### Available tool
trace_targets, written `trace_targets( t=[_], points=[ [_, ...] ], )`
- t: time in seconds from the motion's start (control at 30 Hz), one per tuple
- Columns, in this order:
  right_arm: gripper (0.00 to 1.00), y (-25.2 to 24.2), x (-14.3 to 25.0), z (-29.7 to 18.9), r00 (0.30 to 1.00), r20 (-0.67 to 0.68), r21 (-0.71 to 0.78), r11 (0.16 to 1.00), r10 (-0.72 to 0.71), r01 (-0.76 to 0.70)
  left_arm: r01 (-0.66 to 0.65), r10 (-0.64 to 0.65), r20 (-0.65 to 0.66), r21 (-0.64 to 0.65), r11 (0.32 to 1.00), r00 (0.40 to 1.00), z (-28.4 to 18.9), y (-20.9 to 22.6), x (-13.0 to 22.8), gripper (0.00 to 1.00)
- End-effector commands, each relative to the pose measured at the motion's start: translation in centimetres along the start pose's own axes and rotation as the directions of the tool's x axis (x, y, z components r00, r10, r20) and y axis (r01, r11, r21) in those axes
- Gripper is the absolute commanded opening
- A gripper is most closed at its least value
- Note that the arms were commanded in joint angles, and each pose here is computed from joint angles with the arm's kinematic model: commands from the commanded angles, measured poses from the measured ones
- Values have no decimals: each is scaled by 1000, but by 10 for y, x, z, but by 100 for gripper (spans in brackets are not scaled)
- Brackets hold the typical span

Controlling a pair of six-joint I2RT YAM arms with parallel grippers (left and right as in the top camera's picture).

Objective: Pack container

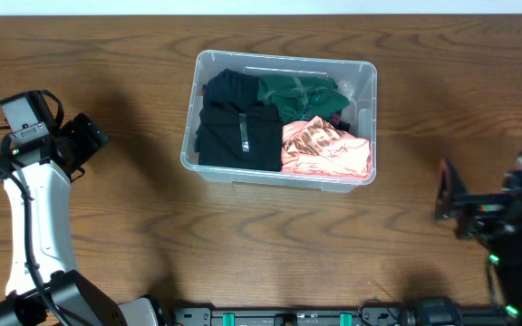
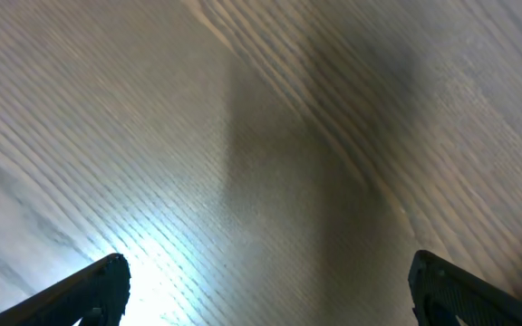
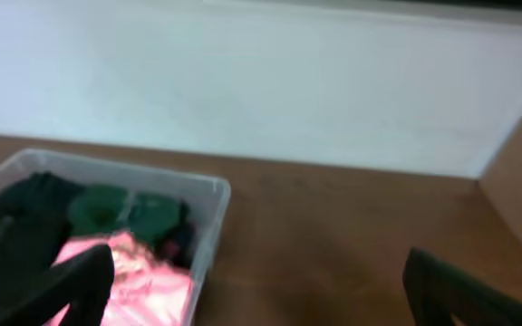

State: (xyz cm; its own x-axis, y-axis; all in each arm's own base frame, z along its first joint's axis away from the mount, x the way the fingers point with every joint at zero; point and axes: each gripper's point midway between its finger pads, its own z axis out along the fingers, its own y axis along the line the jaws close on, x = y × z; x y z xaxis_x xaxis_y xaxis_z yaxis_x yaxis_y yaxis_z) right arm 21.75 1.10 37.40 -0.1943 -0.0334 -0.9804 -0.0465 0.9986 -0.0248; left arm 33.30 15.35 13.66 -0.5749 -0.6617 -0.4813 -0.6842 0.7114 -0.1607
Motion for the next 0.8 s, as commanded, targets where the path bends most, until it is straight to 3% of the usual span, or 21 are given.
trace_targets(
  t=[0.0,0.27,0.47,0.77],
  points=[
    [99,7,36,19,999,23,-53,998,-41,42,-5,5,15,-1,1000,1000,-4,0,-6,98],
    [99,13,99,52,980,195,-102,993,-41,62,-5,5,15,-1,1000,1000,-4,0,-6,98],
    [99,14,147,61,985,172,-108,994,-10,29,-5,5,15,-1,1000,1000,-4,0,-6,98],
    [99,15,184,67,990,141,-110,994,-7,23,-5,5,15,-1,1000,1000,-4,0,-6,98]
  ],
)
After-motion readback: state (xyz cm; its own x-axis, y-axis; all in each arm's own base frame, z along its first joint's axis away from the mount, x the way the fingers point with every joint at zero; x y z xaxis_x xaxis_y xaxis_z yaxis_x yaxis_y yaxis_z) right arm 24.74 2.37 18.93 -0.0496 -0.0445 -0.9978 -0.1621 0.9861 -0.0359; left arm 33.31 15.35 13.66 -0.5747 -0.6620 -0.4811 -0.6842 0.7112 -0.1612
